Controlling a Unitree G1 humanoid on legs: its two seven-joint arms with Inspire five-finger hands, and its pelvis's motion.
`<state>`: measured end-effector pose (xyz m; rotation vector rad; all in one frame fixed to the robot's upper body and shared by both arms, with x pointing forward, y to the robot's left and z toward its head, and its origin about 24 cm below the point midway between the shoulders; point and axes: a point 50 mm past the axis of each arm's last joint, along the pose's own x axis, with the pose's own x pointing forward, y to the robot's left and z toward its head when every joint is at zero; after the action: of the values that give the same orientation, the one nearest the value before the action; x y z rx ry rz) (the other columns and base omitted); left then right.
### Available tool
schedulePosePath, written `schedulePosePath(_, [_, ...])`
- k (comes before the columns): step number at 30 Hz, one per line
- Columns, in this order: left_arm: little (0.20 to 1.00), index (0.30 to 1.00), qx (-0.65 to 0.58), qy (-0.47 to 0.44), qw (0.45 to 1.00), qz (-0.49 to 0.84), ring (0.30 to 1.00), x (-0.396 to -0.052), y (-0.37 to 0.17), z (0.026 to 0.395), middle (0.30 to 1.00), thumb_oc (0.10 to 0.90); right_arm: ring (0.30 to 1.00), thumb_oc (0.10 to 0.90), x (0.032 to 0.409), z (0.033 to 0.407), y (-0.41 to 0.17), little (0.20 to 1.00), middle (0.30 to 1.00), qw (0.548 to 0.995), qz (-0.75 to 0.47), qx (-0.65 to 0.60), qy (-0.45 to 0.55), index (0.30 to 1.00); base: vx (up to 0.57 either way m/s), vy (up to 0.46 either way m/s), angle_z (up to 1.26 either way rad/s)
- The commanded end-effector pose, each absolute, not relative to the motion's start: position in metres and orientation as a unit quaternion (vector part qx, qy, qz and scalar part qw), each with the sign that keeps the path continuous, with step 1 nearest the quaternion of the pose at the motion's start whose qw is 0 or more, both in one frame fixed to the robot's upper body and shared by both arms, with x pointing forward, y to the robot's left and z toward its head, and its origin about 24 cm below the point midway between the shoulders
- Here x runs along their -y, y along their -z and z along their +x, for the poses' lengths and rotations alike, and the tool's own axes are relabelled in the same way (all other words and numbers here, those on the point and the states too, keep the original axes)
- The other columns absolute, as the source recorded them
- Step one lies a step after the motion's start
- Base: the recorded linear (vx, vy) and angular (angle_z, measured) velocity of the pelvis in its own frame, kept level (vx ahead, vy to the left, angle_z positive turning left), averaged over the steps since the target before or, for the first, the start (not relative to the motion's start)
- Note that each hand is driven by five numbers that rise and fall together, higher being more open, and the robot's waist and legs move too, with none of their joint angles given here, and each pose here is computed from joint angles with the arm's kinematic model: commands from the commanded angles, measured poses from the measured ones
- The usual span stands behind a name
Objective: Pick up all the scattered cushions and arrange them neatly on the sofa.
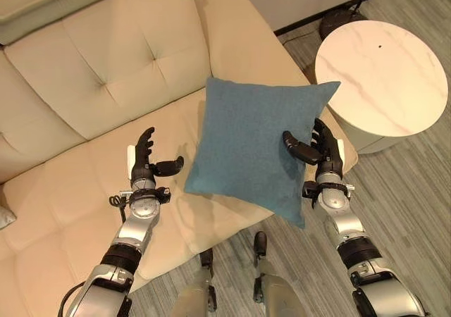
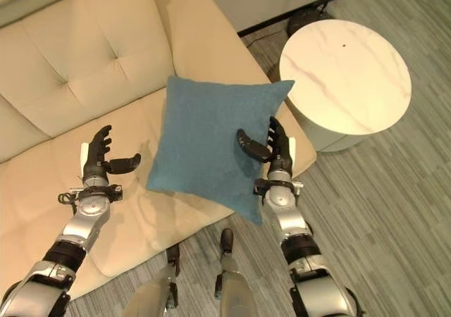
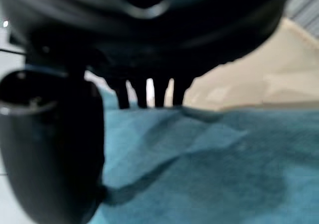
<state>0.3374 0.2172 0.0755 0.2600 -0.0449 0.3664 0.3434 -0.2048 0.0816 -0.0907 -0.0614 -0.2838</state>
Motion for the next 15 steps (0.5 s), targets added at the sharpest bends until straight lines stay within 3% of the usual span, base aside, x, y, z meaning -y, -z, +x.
schedulePosePath(1, [0.9,0.9,0.145,-0.219,0.956,0.131,0.9,-0.231,-0.134,0.351,0.9,0.8,0.9,0.8,0.193,0.342,-0.098,0.9,0.9,0.987,-0.025,0.092,0.126,0.9,0.03,0.021,-0.04])
schedulePosePath(15, [0.9,0.9,0.125,-0.224,0.959,0.123,0.9,-0.231,-0.123,0.349,0.9,0.8,0.9,0.8,0.181,0.318,-0.117,0.9,0.9,0.982,-0.017,0.167,0.087,0.9,0.0,0.018,-0.06])
